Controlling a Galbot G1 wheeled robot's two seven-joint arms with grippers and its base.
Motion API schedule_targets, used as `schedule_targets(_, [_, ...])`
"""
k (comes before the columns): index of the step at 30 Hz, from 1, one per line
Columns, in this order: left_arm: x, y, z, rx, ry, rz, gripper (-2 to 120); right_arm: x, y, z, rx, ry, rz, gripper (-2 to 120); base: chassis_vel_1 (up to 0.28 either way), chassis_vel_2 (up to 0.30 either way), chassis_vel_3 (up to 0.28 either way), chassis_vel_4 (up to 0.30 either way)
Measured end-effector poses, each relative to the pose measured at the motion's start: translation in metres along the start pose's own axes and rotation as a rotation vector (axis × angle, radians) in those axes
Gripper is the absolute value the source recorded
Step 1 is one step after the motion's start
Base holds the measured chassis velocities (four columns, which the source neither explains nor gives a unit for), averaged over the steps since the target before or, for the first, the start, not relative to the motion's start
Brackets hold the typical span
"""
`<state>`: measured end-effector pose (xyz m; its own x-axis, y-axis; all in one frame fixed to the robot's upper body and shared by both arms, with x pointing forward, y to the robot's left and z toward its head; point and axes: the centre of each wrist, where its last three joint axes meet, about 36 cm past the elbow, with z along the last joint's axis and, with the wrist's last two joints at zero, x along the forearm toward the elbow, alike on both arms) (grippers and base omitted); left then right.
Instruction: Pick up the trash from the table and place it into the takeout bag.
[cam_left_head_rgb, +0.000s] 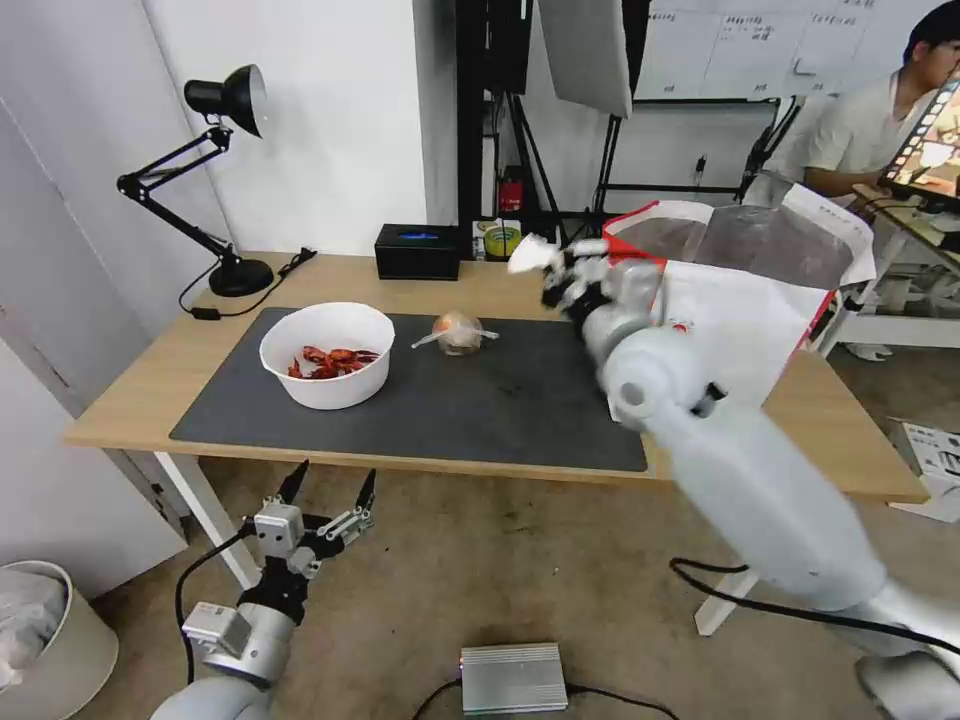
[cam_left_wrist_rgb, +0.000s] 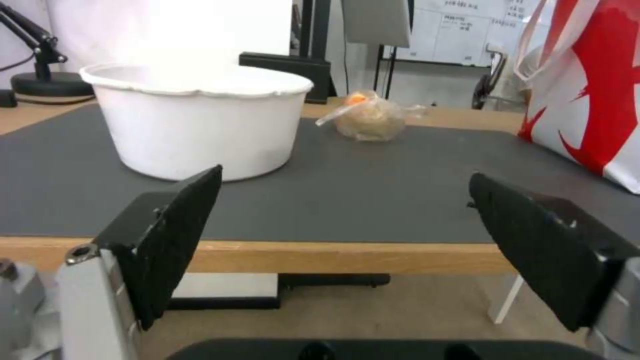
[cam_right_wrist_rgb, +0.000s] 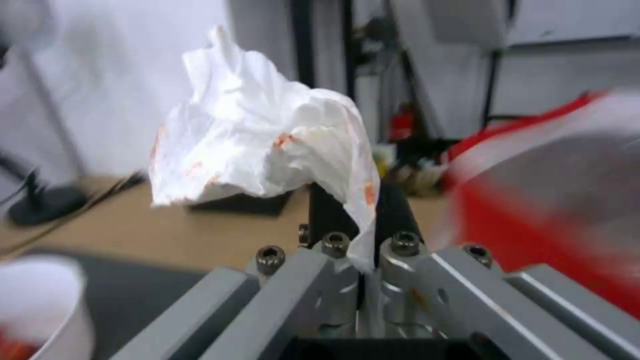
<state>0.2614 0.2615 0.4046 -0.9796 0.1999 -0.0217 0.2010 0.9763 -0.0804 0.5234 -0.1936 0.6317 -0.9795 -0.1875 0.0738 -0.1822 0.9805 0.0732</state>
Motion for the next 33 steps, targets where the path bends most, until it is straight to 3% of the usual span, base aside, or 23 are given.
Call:
schedule_targets(3, [0.000,0.000,0.000,-0.001,0.001,-0.001,100,0.003,-0.018,-0.018,0.002,-0.016,0.042,0,0.000,0.000,0.000,0.000])
schedule_targets(6, [0.001,0.001,-0.001,-0.002,0.000,0.000,100,0.002,-0.054,-0.048,-0.009,-0.028,0.123,0,0.000,0.000,0.000,0.000])
schedule_targets(13, [0.001,-0.002,-0.004,0.000,-0.008,0.007,100,-0.006,-0.097,-0.070,-0.016,0.036,0.250,0,0.000,0.000,0.000,0.000])
schedule_targets(25, [0.003,-0.001,-0.009,-0.012,-0.009,0.013,100,-0.001,-0.119,-0.085,-0.093,0.238,0.345,0,0.000,0.000,0.000,0.000])
schedule_targets(33, [0.003,-0.002,-0.009,-0.011,-0.011,0.015,100,0.009,-0.121,-0.085,-0.156,0.315,0.340,0,0.000,0.000,0.000,0.000])
